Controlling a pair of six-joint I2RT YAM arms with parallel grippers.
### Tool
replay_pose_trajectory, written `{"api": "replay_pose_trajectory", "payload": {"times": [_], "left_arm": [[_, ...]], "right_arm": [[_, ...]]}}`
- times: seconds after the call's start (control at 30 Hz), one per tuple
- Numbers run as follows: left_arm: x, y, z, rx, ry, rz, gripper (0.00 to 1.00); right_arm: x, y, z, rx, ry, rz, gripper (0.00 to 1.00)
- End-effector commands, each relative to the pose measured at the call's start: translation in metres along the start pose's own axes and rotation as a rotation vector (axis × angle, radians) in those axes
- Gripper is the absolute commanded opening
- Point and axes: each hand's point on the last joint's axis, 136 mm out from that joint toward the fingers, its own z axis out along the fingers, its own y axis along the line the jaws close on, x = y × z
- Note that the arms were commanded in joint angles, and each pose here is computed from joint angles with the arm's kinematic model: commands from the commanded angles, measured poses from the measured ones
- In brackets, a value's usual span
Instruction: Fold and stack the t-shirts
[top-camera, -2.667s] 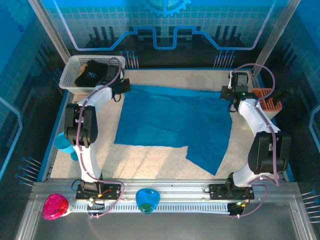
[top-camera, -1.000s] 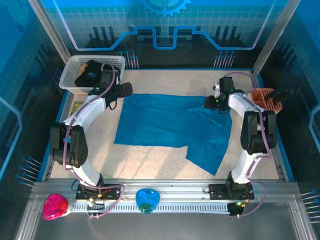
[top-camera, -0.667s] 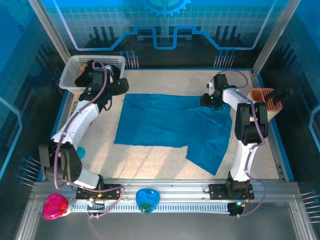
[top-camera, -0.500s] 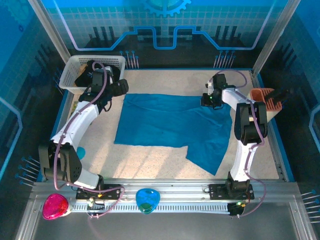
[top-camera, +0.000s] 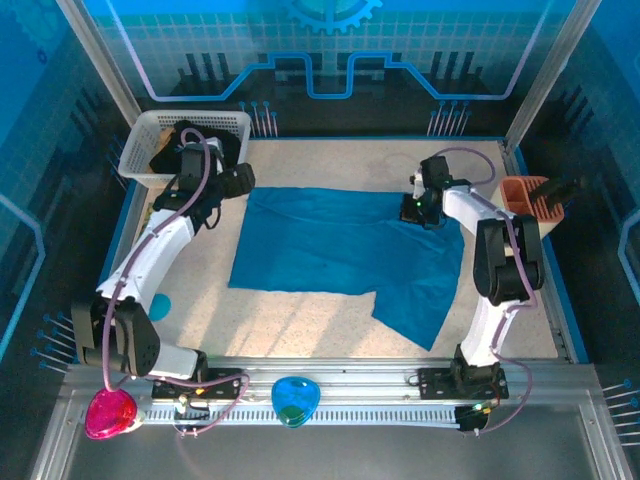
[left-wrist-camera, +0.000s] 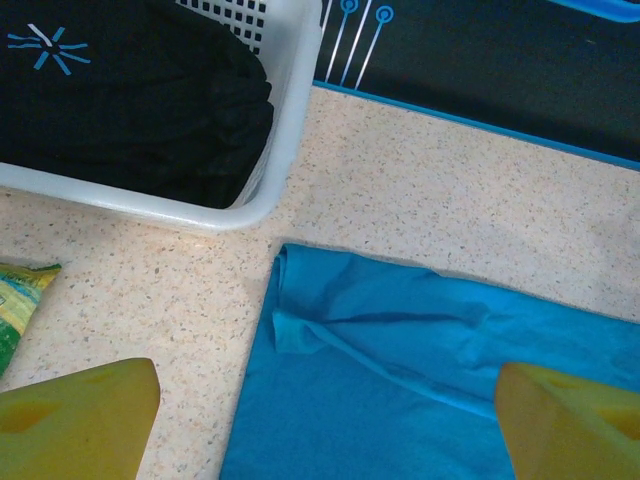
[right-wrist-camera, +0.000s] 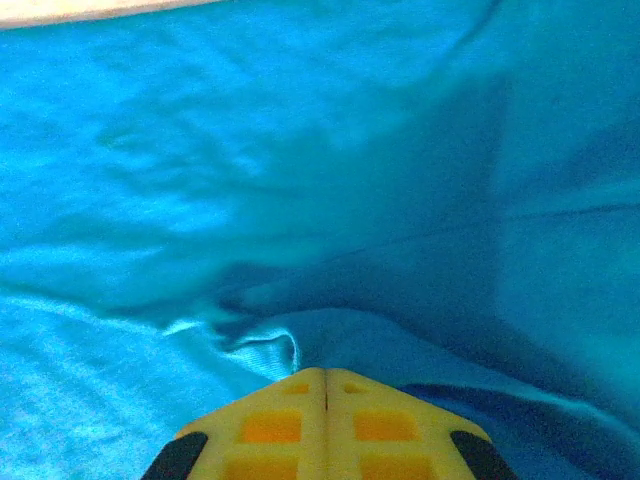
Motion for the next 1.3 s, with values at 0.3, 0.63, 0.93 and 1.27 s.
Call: {"api": "replay_pose_trajectory", "payload": {"times": [0.3,0.63,0.93,1.27], "left_arm": [[0.011,0.004,-0.003,-0.005,0.006,0.029,0.88],[0.015,0.002,0.003,-0.004,0.034,0.048,0.87],[0.043,-0.027,0.046,-0.053,0.199,0.182,0.5],[0.086,-0.008,0.151,-0.262,0.397,0.199,0.14]], "right_arm": [[0.043,0.037,-0.004,0.069,-0.059,0.141,0.0],[0.066,0.06,-0.01,0.069,-0.019,0.101,0.22],[0.027,0.042,-0.059,0.082,-0.133,0.077,0.16],[0.03,0.011,-0.006,0.024,-0.026,0.154,0.0]]}}
